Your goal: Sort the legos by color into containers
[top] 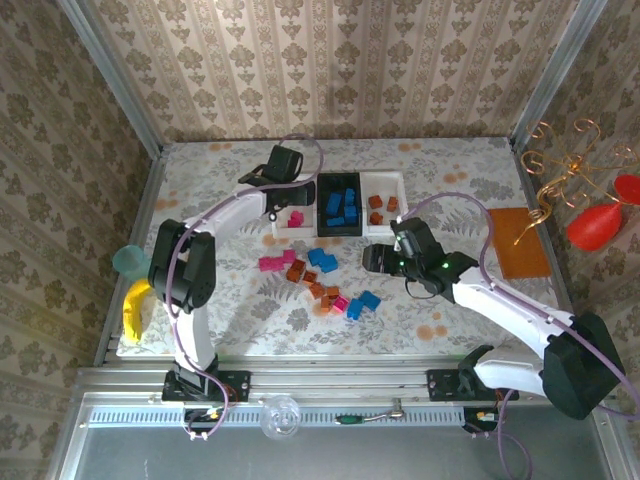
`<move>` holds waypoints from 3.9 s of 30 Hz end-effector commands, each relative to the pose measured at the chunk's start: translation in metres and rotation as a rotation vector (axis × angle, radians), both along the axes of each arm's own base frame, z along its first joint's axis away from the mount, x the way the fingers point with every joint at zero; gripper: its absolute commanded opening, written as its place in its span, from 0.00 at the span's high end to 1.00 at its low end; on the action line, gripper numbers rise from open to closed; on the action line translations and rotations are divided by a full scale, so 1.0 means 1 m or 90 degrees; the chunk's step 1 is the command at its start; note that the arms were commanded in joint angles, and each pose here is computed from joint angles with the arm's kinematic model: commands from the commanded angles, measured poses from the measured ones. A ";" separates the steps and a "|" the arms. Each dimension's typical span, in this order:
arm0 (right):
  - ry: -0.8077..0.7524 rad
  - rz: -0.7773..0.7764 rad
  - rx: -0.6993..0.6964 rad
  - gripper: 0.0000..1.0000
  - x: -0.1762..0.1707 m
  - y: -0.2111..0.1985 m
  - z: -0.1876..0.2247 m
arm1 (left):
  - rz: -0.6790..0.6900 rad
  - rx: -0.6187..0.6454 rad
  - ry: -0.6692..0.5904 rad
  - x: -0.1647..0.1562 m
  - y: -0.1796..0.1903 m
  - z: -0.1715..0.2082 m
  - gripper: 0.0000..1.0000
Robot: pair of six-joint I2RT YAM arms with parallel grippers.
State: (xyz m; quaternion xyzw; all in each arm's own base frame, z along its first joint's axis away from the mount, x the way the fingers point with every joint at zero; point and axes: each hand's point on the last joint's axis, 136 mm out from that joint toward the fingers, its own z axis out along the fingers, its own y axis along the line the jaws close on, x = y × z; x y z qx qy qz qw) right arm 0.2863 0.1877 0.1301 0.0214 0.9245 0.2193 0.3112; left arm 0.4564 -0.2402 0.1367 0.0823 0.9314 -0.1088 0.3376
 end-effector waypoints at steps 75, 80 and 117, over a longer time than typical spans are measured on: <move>-0.023 -0.031 -0.122 0.56 0.201 0.069 -0.004 | 0.059 -0.182 -0.062 -0.255 0.100 -0.014 0.00; -0.019 -0.026 -0.109 0.33 0.214 0.079 0.001 | 0.059 -0.178 -0.054 -0.257 0.101 -0.017 0.00; -0.030 -0.004 -0.042 0.24 0.061 0.034 0.004 | -0.057 -0.086 0.052 -0.192 0.029 -0.069 0.16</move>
